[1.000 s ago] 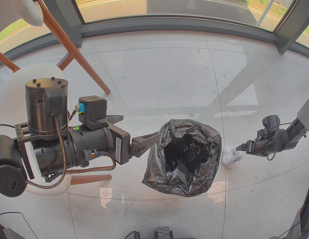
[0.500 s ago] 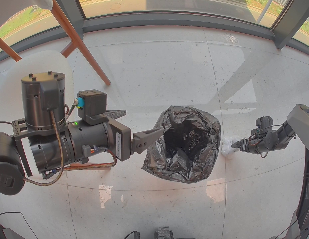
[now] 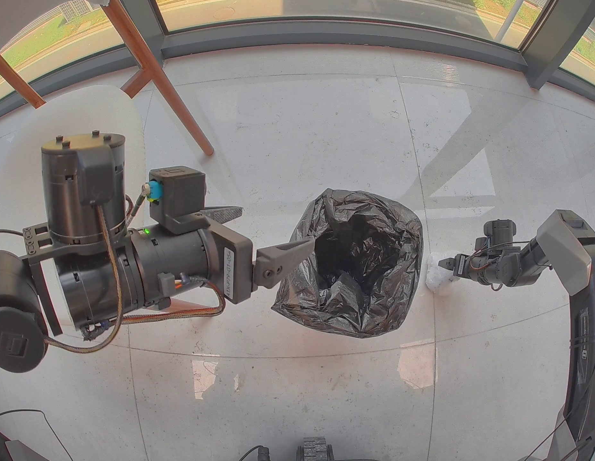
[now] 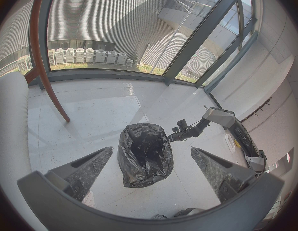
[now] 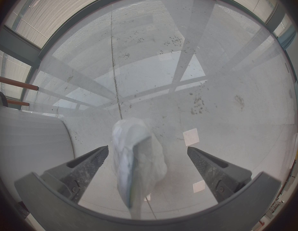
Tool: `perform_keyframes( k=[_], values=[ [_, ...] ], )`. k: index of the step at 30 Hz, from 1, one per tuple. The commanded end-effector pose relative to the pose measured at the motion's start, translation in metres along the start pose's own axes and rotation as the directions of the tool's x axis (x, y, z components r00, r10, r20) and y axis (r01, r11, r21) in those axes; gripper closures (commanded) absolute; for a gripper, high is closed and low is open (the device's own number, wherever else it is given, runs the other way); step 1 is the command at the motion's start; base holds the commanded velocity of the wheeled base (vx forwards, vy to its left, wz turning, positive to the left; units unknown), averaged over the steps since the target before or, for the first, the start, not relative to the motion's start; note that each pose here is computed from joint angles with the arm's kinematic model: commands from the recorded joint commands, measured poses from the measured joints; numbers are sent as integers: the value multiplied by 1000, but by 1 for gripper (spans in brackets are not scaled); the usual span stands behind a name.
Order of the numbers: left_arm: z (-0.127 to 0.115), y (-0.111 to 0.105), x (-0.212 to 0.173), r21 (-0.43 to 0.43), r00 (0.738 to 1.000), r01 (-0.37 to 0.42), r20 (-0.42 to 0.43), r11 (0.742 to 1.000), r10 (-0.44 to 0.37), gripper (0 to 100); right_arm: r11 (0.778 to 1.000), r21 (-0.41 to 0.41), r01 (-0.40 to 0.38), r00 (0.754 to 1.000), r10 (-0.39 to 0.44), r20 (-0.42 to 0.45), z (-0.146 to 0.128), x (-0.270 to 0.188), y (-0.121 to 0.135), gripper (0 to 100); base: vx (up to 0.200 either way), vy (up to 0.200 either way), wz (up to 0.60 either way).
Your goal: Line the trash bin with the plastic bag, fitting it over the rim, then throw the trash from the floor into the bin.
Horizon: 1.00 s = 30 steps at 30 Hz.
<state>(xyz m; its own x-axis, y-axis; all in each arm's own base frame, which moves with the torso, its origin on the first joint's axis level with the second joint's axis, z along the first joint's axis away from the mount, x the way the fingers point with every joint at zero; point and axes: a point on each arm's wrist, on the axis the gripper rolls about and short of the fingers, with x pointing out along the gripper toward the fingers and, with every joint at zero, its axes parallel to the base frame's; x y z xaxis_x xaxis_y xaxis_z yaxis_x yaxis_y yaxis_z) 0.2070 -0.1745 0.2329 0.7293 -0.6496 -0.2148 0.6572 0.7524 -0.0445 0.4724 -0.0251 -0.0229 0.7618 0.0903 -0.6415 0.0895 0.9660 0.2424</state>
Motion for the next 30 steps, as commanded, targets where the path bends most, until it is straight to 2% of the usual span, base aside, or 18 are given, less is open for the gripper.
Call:
perform_keyframes(
  k=[1, 3, 4, 14, 17, 20, 26, 30],
  values=[
    [-1, 0, 1, -1, 1000, -2, -3, 1000, 2, 0, 1000, -11, -15, 1000, 15, -8, -9, 22, 4, 0, 0, 0, 0],
    [-1, 1, 1, -2, 1000, -2, -6, 1000, 2, 0, 1000, -12, -16, 1000, 15, -10, -12, 28, 4, 0, 0, 0, 0],
    [-1, 1, 1, -2, 1000, -2, -4, 1000, 2, 0, 1000, -15, -17, 1000, 17, -7, -12, 30, 4, 100, 0, 0, 0],
    [-5, 1, 1, 1, 1000, 1, -15, 1000, -1, 0, 1000, -8, -16, 1000, 16, -3, -9, 26, 4, 100, 0, 0, 0],
    [-3, 1, 0, 0, 1000, 1, -9, 1000, -1, 0, 1000, 0, -17, 999, 17, 50, 18, -9, 2, 100, 0, 0, 0],
    [-2, 1, -1, -2, 1000, 0, -6, 1000, 0, 0, 998, -4, -66, 995, 67, 69, 32, -46, 8, 100, 0, 0, 0],
    [3, 1, -2, 2, 998, 7, 57, 1000, -7, 0, 995, 2, -101, 991, 100, 86, 37, -128, 7, 100, 0, 0, 0],
    [1, 1, -2, 2, 999, 5, 52, 1000, -5, 0, 992, -6, -128, 981, 128, 143, 42, -182, 13, 100, 0, 0, 0]
  ],
)
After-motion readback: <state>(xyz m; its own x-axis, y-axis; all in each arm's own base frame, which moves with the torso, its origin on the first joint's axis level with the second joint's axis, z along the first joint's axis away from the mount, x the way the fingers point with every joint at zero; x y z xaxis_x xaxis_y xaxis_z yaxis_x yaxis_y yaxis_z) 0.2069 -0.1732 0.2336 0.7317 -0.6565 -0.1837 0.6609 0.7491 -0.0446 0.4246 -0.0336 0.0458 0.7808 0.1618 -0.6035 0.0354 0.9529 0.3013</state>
